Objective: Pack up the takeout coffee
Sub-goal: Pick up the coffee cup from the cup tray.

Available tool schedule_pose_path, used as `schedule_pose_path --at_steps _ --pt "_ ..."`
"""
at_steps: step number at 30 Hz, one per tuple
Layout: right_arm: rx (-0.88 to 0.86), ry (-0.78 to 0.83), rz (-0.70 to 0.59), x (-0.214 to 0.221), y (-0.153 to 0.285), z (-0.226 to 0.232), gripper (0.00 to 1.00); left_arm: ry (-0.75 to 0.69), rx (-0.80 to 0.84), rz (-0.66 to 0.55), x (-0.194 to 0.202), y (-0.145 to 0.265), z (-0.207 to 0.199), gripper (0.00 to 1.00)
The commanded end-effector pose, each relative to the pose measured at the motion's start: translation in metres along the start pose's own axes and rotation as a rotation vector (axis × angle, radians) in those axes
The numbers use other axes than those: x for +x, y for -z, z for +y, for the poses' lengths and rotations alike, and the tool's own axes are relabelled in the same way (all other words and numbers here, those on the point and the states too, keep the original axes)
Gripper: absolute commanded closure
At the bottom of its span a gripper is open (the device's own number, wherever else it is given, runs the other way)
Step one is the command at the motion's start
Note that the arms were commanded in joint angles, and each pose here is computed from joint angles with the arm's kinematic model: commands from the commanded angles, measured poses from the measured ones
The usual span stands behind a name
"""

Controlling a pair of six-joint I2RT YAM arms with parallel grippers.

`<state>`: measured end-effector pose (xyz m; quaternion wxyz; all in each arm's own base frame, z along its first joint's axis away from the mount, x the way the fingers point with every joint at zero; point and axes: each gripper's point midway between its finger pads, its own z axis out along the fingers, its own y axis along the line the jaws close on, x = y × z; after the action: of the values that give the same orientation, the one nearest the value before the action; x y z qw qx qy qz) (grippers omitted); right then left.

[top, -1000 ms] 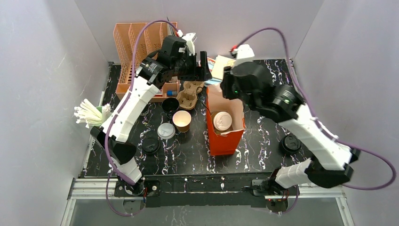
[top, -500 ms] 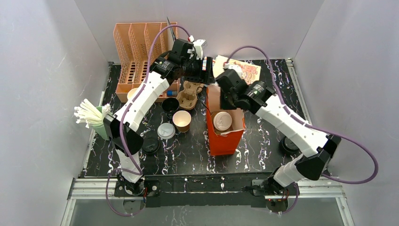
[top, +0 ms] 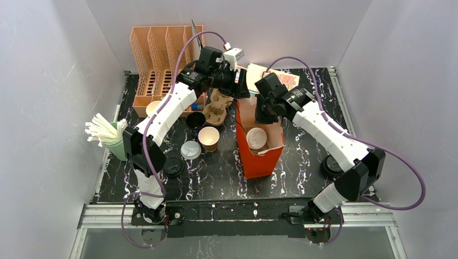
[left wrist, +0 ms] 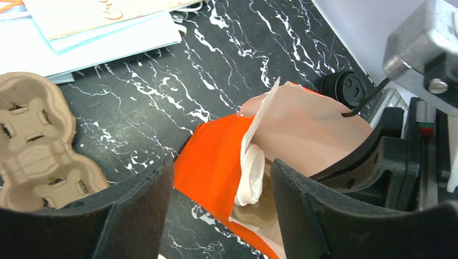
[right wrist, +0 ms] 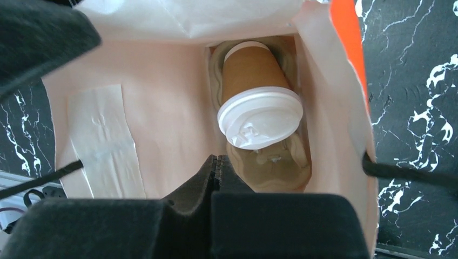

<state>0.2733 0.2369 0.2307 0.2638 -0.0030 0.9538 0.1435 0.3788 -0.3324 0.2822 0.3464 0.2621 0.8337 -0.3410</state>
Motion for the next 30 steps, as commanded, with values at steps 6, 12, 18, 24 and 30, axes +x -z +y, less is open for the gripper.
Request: schedule_pose_path --at_steps 6,12,18,24,30 --pt "-0.006 0.047 -0.056 -0.020 0.001 0.007 0.99 -0.024 0.058 0.037 0.022 0.007 -0.008 0.48" --pt "-0.005 0.090 -0.032 -0.014 0.001 0.003 0.99 -0.010 0.044 0.068 0.032 0.019 -0.010 0.66" --pt "-0.052 0.129 0.017 0.000 0.001 0.005 0.99 0.083 0.002 0.046 0.037 0.044 -0.020 0.67" --pt "-0.058 0.175 0.029 0.000 -0.004 0.006 0.95 0.260 -0.023 -0.003 0.047 0.056 -0.031 0.64" --pt "-0.137 0.254 0.027 -0.002 -0.008 0.020 0.86 0.315 0.022 0.041 0.066 0.061 -0.050 0.63"
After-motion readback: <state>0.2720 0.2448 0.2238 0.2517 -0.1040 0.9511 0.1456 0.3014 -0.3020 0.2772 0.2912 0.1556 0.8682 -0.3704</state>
